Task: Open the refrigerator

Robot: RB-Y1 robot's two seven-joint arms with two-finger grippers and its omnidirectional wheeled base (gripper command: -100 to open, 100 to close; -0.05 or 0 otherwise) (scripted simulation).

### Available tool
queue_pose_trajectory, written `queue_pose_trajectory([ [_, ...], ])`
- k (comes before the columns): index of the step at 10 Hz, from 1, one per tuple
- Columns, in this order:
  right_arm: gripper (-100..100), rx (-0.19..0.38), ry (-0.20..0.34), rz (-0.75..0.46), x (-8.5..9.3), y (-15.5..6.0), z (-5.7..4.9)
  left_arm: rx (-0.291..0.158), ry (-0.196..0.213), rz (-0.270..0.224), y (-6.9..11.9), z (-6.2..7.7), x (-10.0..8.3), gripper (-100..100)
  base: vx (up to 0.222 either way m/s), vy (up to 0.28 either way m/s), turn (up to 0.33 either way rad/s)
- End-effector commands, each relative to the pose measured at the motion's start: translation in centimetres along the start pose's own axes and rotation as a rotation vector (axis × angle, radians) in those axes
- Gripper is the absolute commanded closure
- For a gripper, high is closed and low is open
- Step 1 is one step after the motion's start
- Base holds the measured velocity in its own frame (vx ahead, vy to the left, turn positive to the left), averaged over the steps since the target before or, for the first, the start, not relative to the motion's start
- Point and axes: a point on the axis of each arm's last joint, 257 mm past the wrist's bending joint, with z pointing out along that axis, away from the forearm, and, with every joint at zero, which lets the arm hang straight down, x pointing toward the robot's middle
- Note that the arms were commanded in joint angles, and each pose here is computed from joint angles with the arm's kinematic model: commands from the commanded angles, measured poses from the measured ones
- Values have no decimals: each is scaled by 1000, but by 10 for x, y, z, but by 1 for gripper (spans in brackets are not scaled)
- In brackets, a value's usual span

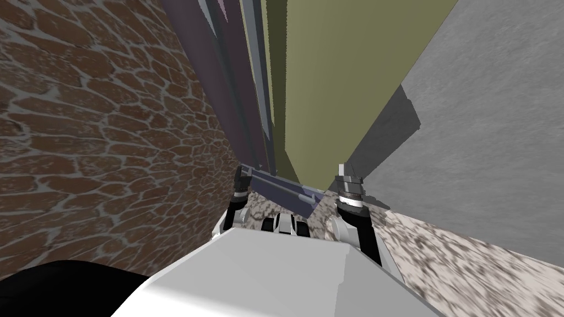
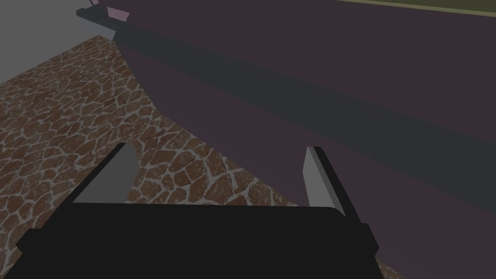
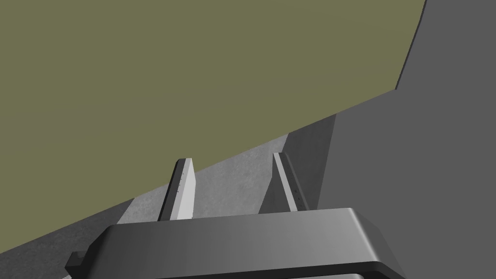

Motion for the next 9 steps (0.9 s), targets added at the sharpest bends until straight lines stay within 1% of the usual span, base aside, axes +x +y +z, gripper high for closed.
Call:
queue_pose_trajectory([
  [1,0,0,0,0,0,0,0,8,10,3,10,-9,2,-100,23,4,-76],
  [2,0,0,0,0,0,0,0,-3,9,4,14,-12,1,-100,22,4,-37],
  [4,0,0,0,0,0,0,0,14,23,5,21,-20,5,-100,37,5,-91],
  [5,0,0,0,0,0,0,0,-4,20,7,29,-26,3,-100,37,6,-44],
  [6,0,0,0,0,0,0,0,12,28,7,30,-29,5,-100,31,6,-76],
  [7,0,0,0,0,0,0,0,-5,26,8,36,-33,4,-100,24,5,-40],
  [8,0,0,0,0,0,0,0,11,33,8,37,-37,6,-100,34,3,-65],
  [9,0,0,0,0,0,0,0,-6,31,10,44,-41,5,-100,28,2,-45],
])
